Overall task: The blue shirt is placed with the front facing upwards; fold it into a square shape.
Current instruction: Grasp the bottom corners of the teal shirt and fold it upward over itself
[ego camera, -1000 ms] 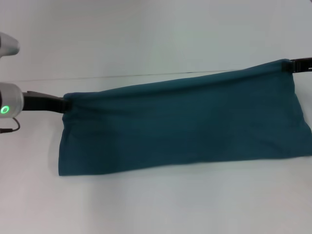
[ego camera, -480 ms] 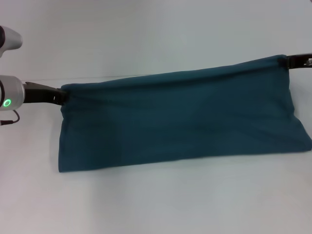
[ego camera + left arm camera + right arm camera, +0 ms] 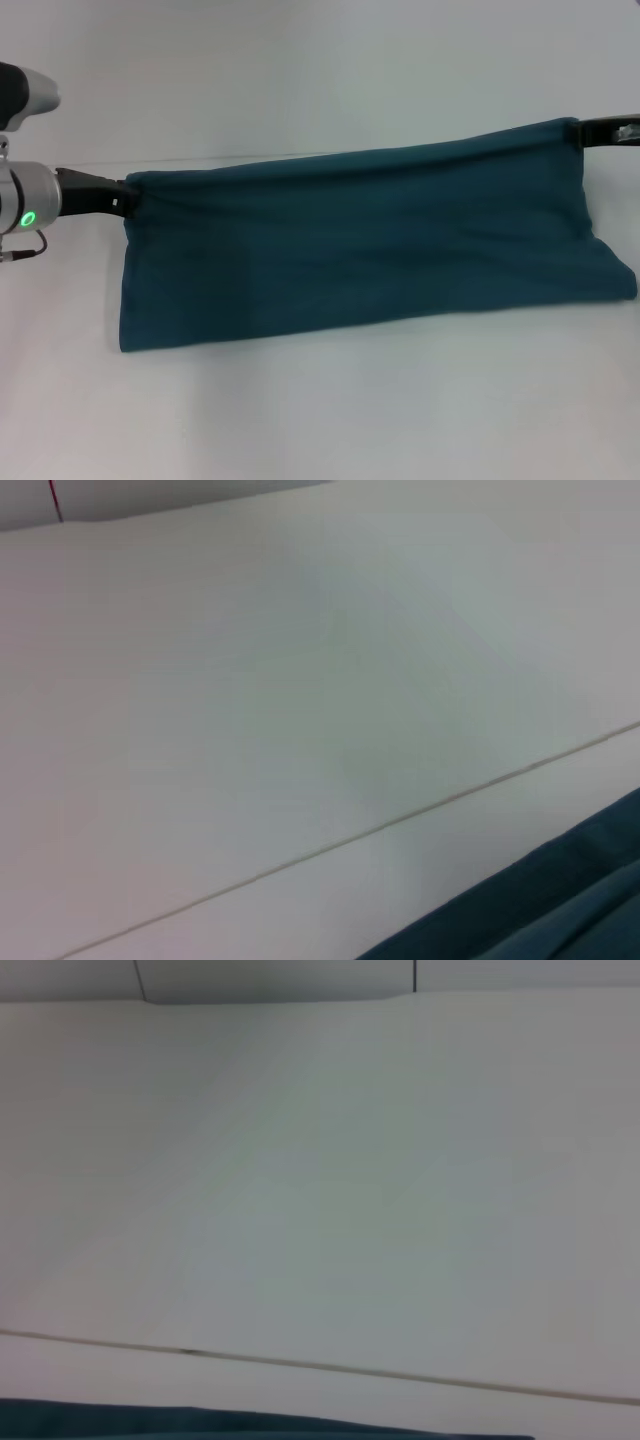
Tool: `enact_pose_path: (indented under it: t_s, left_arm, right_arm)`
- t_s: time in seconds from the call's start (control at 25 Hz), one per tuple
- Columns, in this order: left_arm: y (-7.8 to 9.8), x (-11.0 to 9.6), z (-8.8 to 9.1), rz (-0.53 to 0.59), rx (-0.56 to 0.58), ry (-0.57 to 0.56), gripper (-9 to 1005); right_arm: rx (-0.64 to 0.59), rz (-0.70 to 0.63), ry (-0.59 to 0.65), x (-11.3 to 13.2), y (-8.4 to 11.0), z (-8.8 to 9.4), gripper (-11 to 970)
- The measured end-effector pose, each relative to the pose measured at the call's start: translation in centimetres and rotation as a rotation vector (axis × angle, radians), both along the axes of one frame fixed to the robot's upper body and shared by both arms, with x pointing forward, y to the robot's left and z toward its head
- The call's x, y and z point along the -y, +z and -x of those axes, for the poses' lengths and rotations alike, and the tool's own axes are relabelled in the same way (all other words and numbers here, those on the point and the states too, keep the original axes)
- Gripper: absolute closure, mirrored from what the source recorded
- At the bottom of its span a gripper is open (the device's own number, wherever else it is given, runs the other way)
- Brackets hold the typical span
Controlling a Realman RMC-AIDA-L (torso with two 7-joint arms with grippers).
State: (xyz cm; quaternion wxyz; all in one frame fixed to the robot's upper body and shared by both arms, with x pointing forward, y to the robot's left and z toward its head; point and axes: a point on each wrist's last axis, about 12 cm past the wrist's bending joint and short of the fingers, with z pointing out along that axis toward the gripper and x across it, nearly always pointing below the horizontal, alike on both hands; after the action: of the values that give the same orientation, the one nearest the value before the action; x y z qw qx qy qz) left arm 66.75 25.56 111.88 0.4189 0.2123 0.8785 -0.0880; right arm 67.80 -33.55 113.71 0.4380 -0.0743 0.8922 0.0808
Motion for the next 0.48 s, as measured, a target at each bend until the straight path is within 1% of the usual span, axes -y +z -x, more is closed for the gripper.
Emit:
enact_pose_path:
  t_s: [0.32, 0.48]
  left_arm:
    - [-0.4, 0.2, -0.1, -0.011, 0.015, 0.017, 923]
    - [-0.8, 0.1, -0.1, -0.017, 0.016, 0.027, 895]
  right_arm:
    - [0.013, 0.059, -0.023, -1.0, -1.2, -0.3, 805]
    - [0.025, 0.083, -0.032, -1.3, -1.4, -0.6, 800]
